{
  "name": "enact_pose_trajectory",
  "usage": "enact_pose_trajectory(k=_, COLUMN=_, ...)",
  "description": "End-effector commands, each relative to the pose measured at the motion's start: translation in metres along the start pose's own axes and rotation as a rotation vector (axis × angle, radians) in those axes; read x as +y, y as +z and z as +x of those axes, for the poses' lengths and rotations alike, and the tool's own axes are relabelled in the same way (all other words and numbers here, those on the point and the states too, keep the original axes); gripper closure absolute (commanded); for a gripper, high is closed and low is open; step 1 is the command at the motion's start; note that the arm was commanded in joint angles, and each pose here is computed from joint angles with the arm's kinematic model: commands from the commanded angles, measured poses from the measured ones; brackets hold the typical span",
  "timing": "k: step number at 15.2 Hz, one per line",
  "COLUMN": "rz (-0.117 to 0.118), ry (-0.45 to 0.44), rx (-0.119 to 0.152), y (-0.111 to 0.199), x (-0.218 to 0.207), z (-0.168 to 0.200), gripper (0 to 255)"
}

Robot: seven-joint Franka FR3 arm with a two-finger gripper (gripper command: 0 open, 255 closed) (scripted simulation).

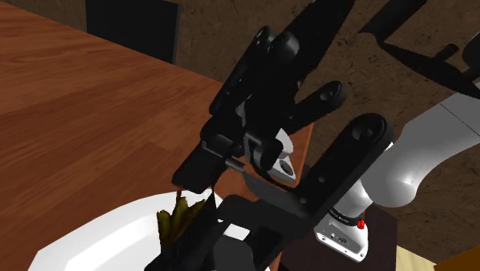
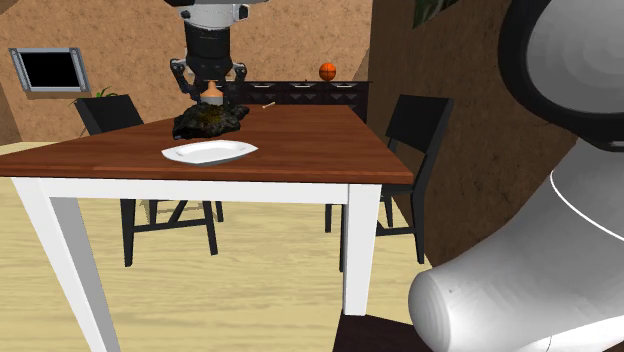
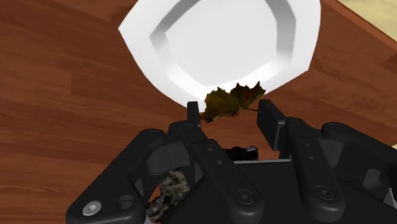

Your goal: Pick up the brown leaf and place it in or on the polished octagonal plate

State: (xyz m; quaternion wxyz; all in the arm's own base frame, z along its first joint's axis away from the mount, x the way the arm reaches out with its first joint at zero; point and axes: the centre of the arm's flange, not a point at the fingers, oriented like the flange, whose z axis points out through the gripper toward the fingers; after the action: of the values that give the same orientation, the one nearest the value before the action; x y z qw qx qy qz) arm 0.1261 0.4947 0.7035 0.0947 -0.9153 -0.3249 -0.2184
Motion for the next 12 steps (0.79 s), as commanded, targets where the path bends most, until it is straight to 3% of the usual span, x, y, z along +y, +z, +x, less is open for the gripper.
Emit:
enact_pose_trajectory(k=1, rz=0.001, ry=0.002, rx=0.0, y=0.003, x=-0.008, z=-0.001, gripper=255)
enact_pose_trajectory(k=12, rz=0.001, ry=0.002, rx=0.0, y=0.055, x=-0.006, z=-0.027, gripper=255)
